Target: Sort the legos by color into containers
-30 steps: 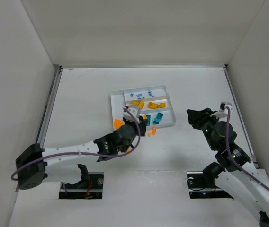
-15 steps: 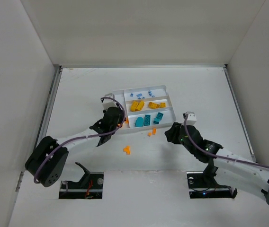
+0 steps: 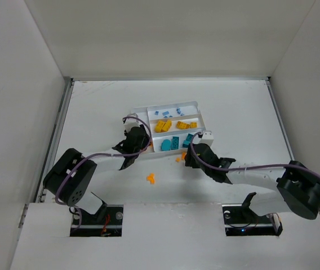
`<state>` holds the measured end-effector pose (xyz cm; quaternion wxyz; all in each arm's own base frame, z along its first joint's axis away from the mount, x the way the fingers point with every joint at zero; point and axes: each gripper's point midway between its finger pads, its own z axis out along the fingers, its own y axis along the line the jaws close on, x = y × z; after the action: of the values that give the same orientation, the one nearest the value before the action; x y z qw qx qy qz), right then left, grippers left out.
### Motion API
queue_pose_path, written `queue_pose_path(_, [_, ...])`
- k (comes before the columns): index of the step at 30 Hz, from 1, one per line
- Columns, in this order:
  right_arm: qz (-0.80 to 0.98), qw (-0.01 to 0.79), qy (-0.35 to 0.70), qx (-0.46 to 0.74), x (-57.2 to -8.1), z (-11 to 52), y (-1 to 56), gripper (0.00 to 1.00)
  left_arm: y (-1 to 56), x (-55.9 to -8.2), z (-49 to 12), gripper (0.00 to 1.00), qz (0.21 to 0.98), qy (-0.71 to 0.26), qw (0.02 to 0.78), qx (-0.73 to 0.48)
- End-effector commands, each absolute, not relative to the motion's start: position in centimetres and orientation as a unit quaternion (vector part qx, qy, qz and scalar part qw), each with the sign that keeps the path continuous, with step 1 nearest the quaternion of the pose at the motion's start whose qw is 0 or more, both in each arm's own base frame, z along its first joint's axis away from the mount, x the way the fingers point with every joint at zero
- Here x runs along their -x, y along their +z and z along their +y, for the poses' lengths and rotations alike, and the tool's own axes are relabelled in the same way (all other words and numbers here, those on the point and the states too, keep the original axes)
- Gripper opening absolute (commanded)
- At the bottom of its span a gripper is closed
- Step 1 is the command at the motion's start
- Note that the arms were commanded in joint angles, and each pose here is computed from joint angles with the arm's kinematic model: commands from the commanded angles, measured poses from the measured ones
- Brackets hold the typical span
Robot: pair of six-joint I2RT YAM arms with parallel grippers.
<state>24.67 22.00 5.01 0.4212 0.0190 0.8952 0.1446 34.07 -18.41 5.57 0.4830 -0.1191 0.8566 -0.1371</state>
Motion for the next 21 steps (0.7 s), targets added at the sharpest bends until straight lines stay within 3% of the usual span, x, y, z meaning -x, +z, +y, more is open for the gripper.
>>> queue_pose_path(1, [0.866,0.467,0.18,-0.026,-27.0,24.6,8.4,0.54,7.8,-35.5,-18.6,0.38,0.832,-0.16,0.513,0.135])
queue_pose_path(5, [0.869,0.463,0.174,-0.017,-27.6,25.4,8.0,0.54,8.7,-35.4,-18.5,0.44,0.825,-0.164,0.525,0.13])
queue_pose_path(21, [0.91,0.403,0.09,-0.042,-27.8,24.6,5.0,0.42,12.3,-33.9,-17.8,0.44,0.79,-0.19,0.57,0.122])
